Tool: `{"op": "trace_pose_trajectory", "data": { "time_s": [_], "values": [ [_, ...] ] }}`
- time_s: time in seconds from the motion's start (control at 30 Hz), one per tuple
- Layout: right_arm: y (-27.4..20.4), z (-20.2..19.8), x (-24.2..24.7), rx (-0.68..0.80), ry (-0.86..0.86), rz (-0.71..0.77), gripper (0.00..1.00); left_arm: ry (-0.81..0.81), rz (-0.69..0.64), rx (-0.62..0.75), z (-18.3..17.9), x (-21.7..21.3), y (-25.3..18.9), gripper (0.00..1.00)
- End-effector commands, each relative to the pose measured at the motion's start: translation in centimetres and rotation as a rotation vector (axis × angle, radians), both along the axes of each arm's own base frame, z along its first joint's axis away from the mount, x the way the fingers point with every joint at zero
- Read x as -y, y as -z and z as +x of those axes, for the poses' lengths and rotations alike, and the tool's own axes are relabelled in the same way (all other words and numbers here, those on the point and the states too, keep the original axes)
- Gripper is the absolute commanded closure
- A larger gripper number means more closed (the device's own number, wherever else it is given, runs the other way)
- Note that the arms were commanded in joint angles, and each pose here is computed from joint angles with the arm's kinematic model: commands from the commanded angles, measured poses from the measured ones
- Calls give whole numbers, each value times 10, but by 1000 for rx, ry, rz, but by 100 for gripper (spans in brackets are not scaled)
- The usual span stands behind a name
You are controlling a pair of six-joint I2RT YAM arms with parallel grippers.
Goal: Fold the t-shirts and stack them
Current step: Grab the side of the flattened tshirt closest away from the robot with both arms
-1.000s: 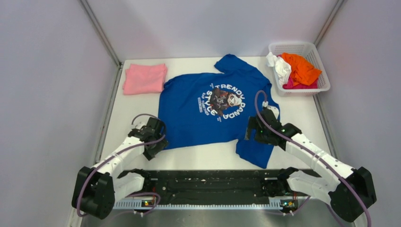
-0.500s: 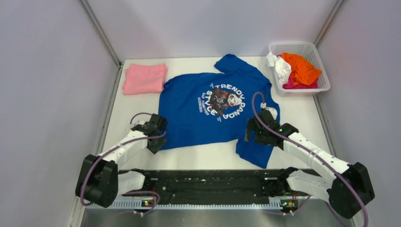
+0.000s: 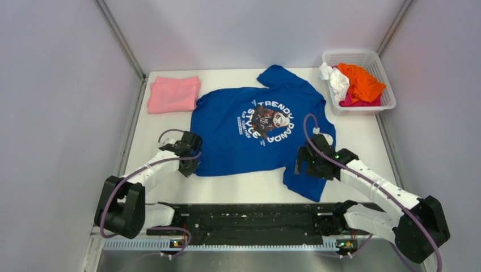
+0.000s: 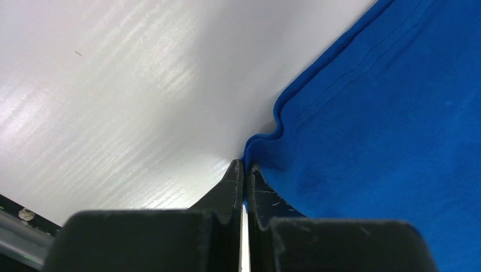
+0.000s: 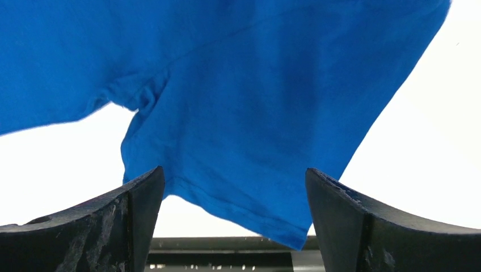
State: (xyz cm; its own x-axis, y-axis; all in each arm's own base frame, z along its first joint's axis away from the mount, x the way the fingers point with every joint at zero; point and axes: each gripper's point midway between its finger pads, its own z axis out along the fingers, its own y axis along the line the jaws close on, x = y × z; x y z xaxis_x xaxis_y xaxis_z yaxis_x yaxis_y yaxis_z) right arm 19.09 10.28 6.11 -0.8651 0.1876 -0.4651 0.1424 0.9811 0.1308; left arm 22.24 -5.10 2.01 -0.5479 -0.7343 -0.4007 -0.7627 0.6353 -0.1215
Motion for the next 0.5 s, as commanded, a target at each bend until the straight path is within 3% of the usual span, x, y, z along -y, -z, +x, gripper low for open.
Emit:
{"op": "trace_pose_trajectory", "data": {
  "time_s": [0.0, 0.23, 0.47],
  "values": [
    [2, -27, -8, -110, -9, 57, 9, -20, 41, 86, 19, -17, -19, 100],
    [27, -60, -24, -211, -110, -19, 15, -21, 35, 75, 16, -26, -15, 100],
    [45, -68, -37, -244, -146, -65, 22, -11, 14, 88, 13, -24, -14, 100]
  ]
}}
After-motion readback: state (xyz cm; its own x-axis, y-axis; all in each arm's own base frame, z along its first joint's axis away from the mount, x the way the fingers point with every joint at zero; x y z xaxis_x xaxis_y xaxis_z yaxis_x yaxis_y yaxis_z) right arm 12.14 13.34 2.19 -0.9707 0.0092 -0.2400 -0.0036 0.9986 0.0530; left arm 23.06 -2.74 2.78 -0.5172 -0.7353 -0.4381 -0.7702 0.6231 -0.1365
